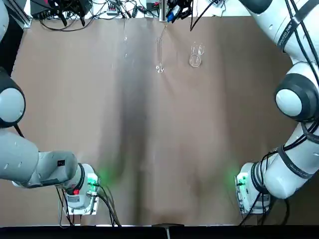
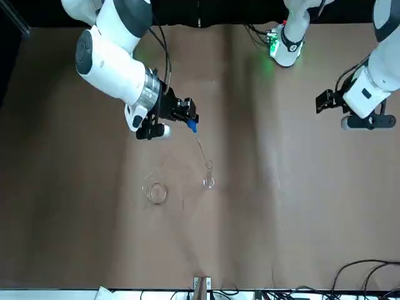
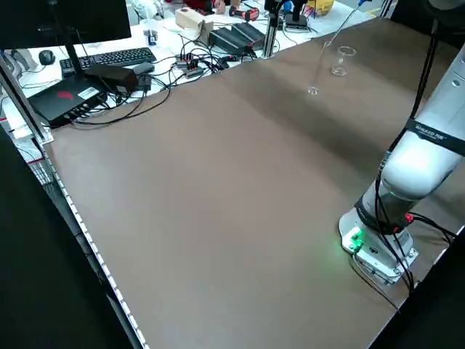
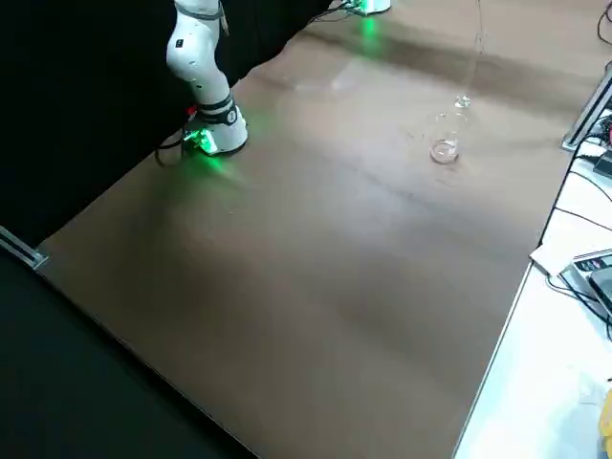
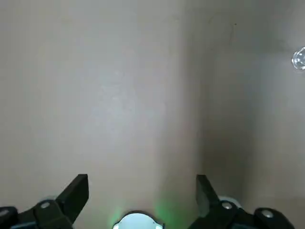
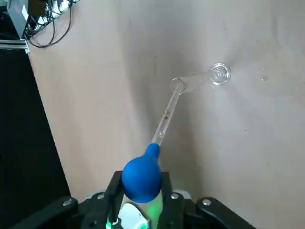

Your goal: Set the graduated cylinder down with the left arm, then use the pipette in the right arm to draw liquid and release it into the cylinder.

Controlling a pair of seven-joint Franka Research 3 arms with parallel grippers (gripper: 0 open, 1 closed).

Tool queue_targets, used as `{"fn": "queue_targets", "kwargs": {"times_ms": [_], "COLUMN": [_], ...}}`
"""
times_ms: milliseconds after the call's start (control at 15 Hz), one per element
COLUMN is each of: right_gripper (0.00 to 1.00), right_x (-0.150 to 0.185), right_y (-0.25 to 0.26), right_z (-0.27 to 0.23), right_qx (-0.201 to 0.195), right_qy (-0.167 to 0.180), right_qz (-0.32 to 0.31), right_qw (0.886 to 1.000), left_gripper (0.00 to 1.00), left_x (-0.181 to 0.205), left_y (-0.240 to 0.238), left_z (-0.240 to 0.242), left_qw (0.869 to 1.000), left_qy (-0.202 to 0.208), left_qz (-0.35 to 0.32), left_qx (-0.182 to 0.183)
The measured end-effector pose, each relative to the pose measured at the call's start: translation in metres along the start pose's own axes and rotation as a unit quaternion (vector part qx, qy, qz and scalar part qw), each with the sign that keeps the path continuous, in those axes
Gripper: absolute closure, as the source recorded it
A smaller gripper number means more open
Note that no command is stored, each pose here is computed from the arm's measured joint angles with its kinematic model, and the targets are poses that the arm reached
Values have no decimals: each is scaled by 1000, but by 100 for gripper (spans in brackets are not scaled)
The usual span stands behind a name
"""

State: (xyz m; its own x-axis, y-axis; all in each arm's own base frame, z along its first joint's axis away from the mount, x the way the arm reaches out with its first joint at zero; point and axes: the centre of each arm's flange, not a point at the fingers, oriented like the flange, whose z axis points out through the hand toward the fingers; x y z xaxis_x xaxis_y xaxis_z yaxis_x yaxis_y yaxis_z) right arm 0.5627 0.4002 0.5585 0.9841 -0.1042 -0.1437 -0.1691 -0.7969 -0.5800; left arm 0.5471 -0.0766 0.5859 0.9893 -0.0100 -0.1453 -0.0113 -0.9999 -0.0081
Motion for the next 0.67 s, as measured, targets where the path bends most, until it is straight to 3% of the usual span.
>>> {"fn": "queue_targets", "kwargs": {"times_ms": [467,667], "right_gripper": [66,74], "right_x": [-2,-2], "right_y": [-1,-2], "right_z": [7,7], "right_qx": [-7,-7], "right_qy": [-2,-1], "right_qz": [-4,-5], "right_qw": [1000,1000], "left_gripper": [0,0], "left_x": [5,7], "left_y": [-7,-6], "left_z": [-4,-6], "left_qw": [1000,1000], "left_qy": [20,30], "left_qz": [-6,-6], "left_qx": [-3,-5]}}
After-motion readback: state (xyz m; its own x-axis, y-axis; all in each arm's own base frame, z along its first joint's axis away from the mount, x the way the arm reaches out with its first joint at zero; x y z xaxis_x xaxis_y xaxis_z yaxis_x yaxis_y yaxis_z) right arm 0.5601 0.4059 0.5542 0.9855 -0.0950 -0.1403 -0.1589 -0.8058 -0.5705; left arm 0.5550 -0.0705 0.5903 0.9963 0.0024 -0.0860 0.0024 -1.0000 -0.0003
